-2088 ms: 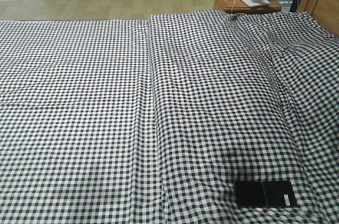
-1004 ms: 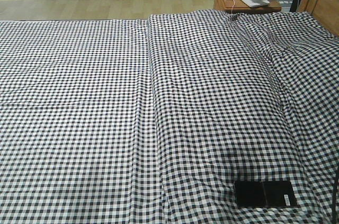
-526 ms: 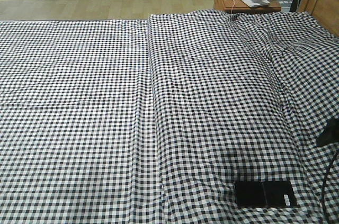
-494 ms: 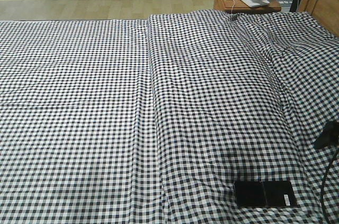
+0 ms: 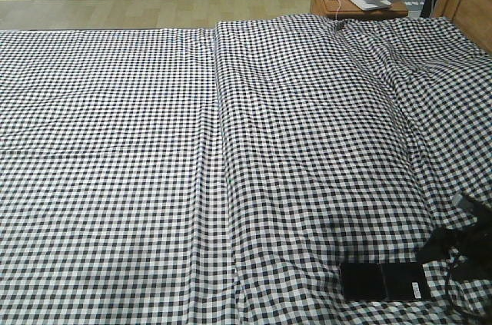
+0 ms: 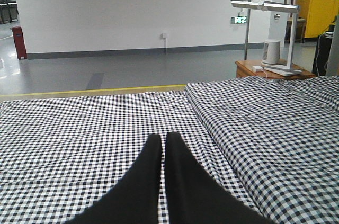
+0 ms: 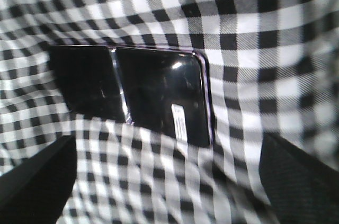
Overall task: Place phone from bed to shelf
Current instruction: 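Lower the right gripper over the black phone on the sheet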
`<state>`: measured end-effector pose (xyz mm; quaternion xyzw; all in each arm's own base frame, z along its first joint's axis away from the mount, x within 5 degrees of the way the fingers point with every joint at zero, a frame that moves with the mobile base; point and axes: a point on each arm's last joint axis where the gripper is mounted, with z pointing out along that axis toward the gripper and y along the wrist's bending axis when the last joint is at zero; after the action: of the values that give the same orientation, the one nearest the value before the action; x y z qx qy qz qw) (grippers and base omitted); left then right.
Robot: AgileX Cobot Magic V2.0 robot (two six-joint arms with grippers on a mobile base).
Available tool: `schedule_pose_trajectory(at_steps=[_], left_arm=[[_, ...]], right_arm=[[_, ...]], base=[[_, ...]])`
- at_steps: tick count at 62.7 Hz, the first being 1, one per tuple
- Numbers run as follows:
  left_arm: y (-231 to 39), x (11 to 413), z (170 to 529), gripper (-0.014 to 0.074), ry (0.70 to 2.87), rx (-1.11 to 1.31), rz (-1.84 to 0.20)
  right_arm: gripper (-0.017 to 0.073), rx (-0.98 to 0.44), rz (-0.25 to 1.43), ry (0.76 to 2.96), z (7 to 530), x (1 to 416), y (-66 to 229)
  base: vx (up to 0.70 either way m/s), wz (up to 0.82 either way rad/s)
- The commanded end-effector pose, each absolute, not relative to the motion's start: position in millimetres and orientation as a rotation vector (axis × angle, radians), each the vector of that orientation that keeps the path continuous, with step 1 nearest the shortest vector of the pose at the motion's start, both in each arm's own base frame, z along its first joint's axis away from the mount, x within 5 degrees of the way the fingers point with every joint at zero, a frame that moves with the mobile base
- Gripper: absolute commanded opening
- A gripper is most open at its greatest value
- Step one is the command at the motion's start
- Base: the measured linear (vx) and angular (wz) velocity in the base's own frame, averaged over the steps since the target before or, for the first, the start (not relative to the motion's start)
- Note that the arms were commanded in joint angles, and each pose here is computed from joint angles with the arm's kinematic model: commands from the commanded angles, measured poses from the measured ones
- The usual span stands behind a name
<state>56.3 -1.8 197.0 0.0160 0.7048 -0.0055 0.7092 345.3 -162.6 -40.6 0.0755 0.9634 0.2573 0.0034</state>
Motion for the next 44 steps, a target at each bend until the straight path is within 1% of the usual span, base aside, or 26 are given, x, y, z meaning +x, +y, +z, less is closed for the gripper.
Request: schedule_pose_trajectory(at_steps=[1,8,29,40,44], left_arm=[[-2,54,213,0.0001,1.460,0.021,-0.031],[-2,54,213,0.0001,1.460,0.021,-0.031],[-2,54,213,0.0001,1.460,0.021,-0.031],[-2,54,213,0.0001,1.460,0.021,-0.031],[-2,54,213,0.0001,1.460,0.021,-0.031]], right_arm=[[0.0643,0.184,0.902,2.949,-30,357,-165],[0.0640,0.140,0.999,2.924,-42,358,-161],[0.0627,0.094,1.072,2.861,-61,361,-157],[0.0622,0.080,1.146,2.806,-69,359,-152],[0.0619,0.095,1.175,2.796,-75,358,-149]], base=[[0.00,0.00],[0.00,0.00],[0.00,0.00],[0.00,0.00],[0.00,0.00]])
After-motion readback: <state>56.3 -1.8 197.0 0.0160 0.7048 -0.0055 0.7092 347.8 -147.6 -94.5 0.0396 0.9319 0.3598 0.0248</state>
